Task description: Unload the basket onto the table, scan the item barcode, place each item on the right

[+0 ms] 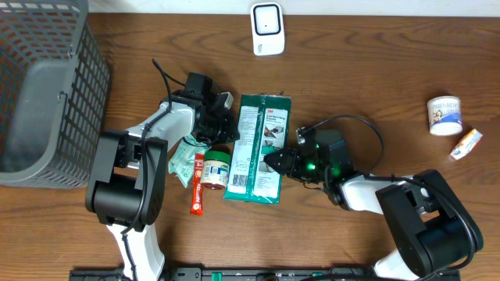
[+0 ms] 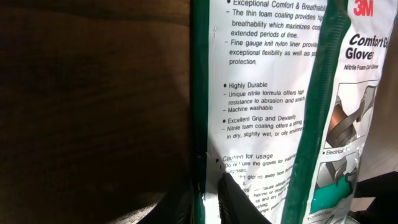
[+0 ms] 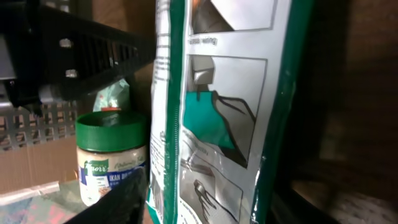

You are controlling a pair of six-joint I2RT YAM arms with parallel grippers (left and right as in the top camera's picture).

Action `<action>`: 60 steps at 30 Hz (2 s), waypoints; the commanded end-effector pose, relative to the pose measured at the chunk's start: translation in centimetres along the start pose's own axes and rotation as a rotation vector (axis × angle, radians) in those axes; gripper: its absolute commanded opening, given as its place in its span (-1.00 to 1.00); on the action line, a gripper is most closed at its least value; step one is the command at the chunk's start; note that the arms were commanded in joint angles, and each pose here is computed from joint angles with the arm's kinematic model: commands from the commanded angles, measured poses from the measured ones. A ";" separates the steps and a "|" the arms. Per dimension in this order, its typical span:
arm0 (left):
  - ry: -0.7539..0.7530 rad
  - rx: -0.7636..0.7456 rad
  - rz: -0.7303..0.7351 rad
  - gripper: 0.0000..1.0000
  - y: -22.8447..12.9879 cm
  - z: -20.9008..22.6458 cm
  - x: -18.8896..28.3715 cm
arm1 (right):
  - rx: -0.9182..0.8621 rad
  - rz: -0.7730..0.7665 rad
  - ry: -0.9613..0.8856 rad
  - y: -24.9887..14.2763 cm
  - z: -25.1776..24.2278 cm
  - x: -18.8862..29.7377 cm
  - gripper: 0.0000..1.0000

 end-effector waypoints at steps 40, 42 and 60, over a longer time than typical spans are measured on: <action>0.412 0.262 -0.914 -0.26 -1.3 -2.0 32.5 | 0.571 0.104 -0.266 0.5 10.3 11.4 -0.98; 0.427 0.284 -0.932 0.06 -1.9 -1.5 33.4 | 0.654 0.117 -0.266 0.8 11.7 12.2 -0.98; 0.463 0.362 -0.826 0.62 -3.6 0.1 32.4 | 1.453 -0.011 -0.488 2.3 20.1 14.2 -0.98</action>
Point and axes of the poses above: each gripper's point midway between its finger pads, its own x axis back along the fingers, its own z axis along the line the jaws close on, y = z × x, the point moved 6 cm from there along x, back along the fingers, and after that the axes turned 4 degrees about -x, right-handed, at the moved point
